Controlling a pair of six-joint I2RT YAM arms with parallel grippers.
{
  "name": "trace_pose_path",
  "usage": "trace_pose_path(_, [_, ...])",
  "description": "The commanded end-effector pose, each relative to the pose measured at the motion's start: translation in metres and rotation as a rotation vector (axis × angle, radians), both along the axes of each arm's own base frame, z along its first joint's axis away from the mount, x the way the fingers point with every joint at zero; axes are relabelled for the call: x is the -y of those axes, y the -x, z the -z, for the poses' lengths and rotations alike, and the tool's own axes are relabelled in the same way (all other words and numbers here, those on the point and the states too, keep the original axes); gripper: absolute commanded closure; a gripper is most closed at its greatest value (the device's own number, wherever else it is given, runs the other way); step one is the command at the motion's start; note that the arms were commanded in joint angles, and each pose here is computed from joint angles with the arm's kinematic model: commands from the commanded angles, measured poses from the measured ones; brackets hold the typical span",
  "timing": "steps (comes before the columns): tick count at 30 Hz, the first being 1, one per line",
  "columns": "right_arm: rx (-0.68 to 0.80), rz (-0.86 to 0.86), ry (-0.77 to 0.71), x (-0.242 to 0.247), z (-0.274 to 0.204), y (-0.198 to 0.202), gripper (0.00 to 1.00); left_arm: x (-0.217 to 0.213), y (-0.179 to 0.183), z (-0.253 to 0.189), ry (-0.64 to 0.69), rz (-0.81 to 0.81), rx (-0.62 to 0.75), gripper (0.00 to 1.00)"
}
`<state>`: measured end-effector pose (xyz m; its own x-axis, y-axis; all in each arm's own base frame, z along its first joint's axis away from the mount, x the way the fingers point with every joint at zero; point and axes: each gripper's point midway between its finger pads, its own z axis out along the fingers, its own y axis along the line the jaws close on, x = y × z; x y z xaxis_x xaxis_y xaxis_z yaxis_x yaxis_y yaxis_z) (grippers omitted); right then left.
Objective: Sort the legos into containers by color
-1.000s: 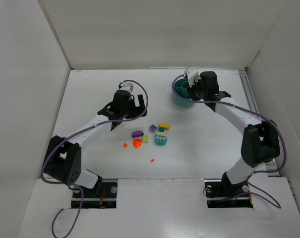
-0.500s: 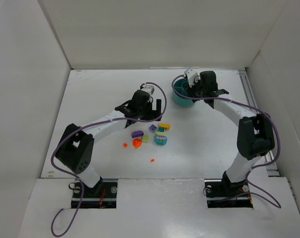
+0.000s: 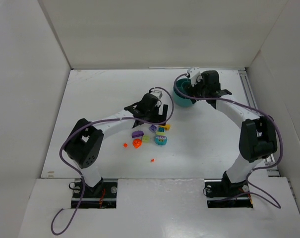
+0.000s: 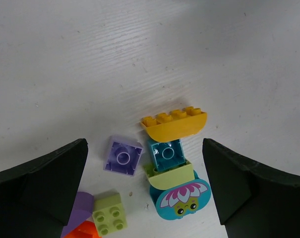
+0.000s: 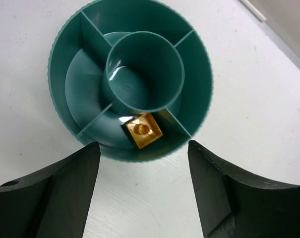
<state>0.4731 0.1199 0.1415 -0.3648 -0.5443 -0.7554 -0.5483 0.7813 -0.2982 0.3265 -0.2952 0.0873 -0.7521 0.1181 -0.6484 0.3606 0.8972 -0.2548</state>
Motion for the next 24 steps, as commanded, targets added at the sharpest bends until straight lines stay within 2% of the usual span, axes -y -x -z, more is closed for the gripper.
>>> trace_pose_path(1, [0.136,0.072,-0.063,0.017,-0.062,0.003,0.24,0.012,-0.01,-0.019,0.007,0.017,0.058,0.0])
trace_pose_path(7, [0.165,0.159,-0.085,0.059,-0.073,0.043,0.24,0.027,-0.007,-0.004,-0.075,0.098,0.078,0.0])
trace_pose_path(13, [0.131,0.106,-0.075,0.058,-0.053,0.064,0.24,0.018,-0.015,0.014,-0.207,0.187,0.125,0.02])
trace_pose_path(16, [0.119,0.074,-0.086,0.055,-0.049,0.067,0.24,0.011,-0.014,0.024,-0.275,0.288,0.171,0.02])
trace_pose_path(19, [0.099,0.056,-0.095,0.051,-0.041,0.066,0.24,0.011,-0.009,0.036,-0.301,0.34,0.149,0.02])
trace_pose_path(24, [0.078,0.023,-0.102,0.045,-0.034,0.066,0.24,0.028,-0.01,0.04,-0.278,0.439,0.149,0.12])
